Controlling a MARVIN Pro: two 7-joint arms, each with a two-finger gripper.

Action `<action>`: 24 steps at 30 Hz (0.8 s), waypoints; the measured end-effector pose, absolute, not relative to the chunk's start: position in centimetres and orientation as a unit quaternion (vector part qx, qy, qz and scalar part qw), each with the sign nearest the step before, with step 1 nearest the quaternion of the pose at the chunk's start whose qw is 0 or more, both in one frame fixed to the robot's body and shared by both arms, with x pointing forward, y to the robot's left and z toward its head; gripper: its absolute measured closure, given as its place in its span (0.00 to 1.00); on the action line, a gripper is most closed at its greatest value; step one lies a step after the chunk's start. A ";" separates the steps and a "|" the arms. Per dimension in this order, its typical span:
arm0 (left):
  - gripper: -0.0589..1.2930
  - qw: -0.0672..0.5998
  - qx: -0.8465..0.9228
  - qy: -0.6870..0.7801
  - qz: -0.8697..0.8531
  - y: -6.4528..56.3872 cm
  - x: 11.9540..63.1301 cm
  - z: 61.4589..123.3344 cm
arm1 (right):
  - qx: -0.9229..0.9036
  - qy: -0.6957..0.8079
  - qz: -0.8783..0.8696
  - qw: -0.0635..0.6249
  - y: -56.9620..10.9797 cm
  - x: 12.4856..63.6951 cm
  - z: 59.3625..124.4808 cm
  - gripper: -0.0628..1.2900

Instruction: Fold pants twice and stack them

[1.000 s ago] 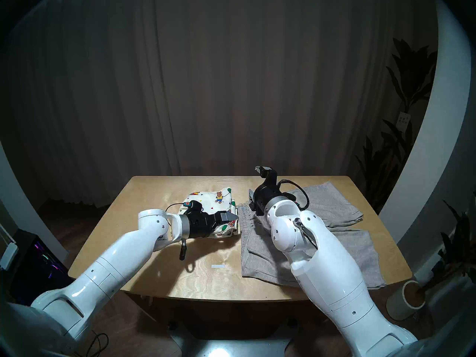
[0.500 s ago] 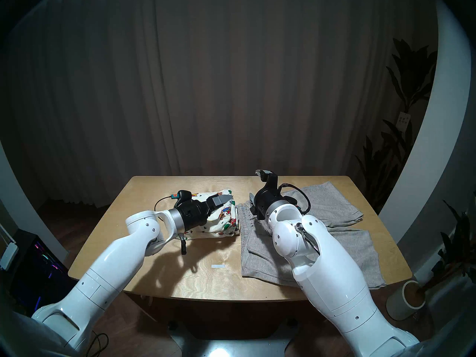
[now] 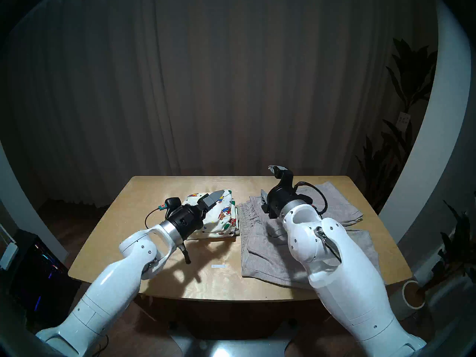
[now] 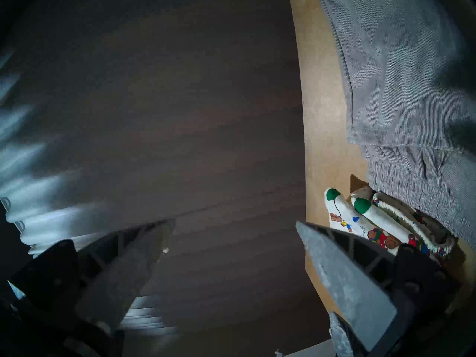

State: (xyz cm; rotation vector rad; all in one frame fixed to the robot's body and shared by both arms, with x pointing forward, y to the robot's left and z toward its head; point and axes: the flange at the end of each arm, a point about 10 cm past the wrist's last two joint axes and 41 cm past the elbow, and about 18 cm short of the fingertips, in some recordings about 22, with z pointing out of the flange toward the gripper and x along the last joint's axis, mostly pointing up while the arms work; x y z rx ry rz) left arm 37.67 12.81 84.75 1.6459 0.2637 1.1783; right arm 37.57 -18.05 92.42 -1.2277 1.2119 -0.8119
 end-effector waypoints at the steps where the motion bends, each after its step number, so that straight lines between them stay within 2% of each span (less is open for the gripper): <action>1: 0.06 0.518 0.687 0.116 0.497 12.6 37.5 84.8 | -0.526 0.516 -0.349 0.579 -18.4 37.3 92.7 0.05; 24: 0.06 0.419 0.709 0.194 0.533 6.2 31.8 84.0 | -0.548 0.534 -0.337 0.548 -26.3 32.6 93.9 0.05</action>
